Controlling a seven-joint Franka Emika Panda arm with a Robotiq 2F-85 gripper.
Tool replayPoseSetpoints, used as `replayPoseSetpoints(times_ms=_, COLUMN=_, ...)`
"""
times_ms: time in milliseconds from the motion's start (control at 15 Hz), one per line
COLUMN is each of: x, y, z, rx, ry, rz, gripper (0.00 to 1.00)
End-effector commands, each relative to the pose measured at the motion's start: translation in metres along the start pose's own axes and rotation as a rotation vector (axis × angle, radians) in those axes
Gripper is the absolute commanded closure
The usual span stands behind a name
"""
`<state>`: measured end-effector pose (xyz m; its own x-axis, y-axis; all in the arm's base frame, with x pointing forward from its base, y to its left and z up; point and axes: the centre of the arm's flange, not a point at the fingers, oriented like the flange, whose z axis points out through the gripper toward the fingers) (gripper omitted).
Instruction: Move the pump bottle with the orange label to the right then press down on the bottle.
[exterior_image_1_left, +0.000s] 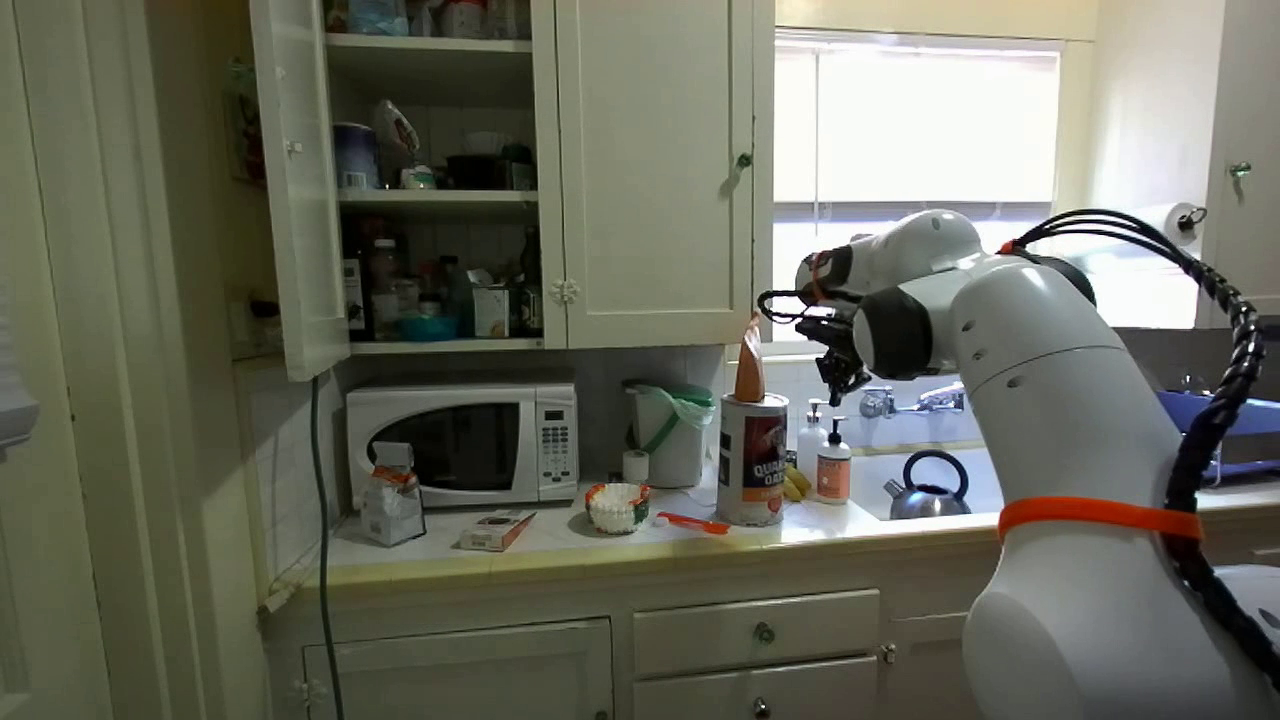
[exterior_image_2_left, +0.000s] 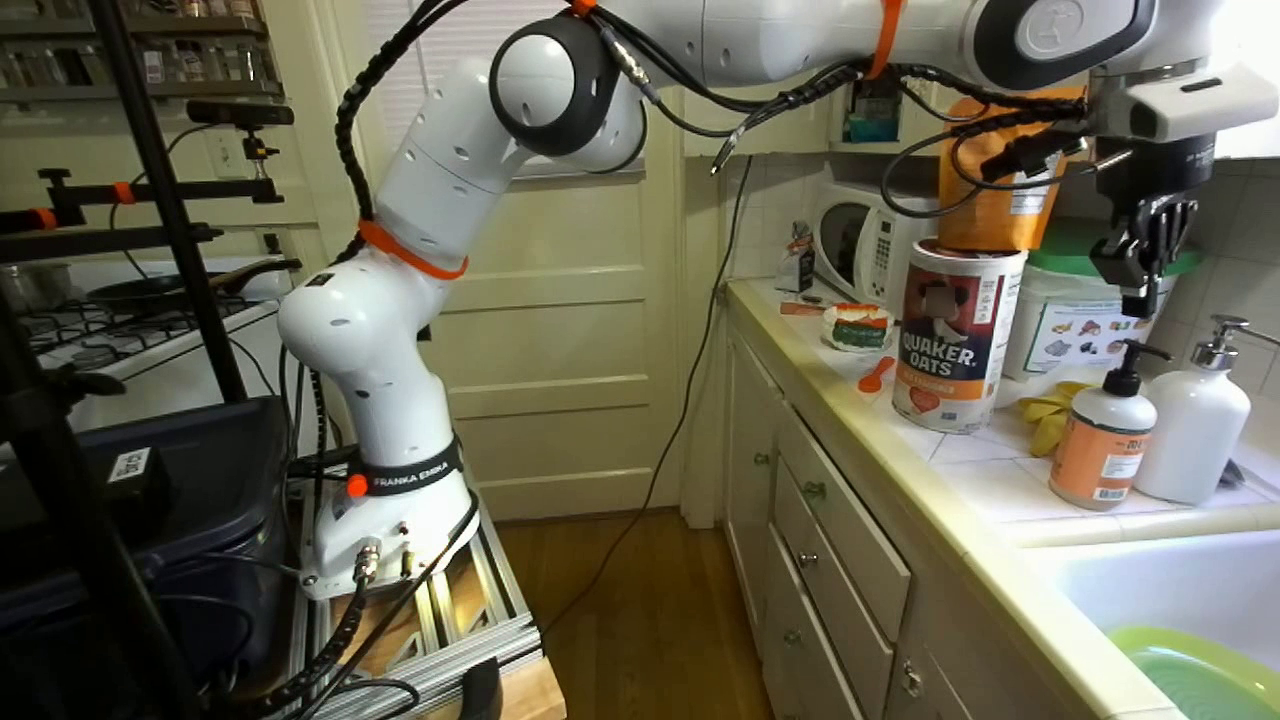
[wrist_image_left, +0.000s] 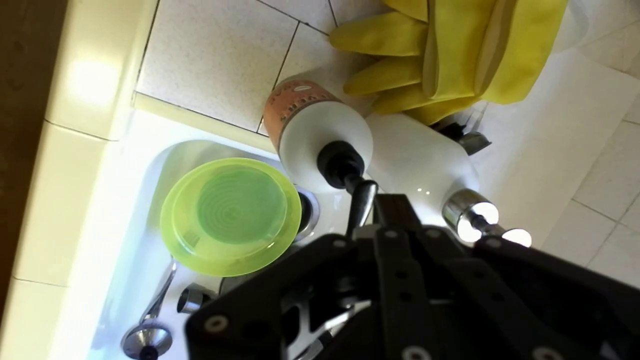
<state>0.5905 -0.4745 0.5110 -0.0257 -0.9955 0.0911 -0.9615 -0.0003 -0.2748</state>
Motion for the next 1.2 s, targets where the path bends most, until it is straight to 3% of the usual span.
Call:
replayPoseSetpoints(times_ms=0, x=0.012, y=-0.011, z=0.005, rx=-0.019, ry=-0.021, rz=0.045, gripper=1.00)
replayPoseSetpoints(times_ms=1133, x=0.020, y=-0.014, z=0.019, rx=-0.077, ry=-0.028, rz=0.136, gripper=1.00)
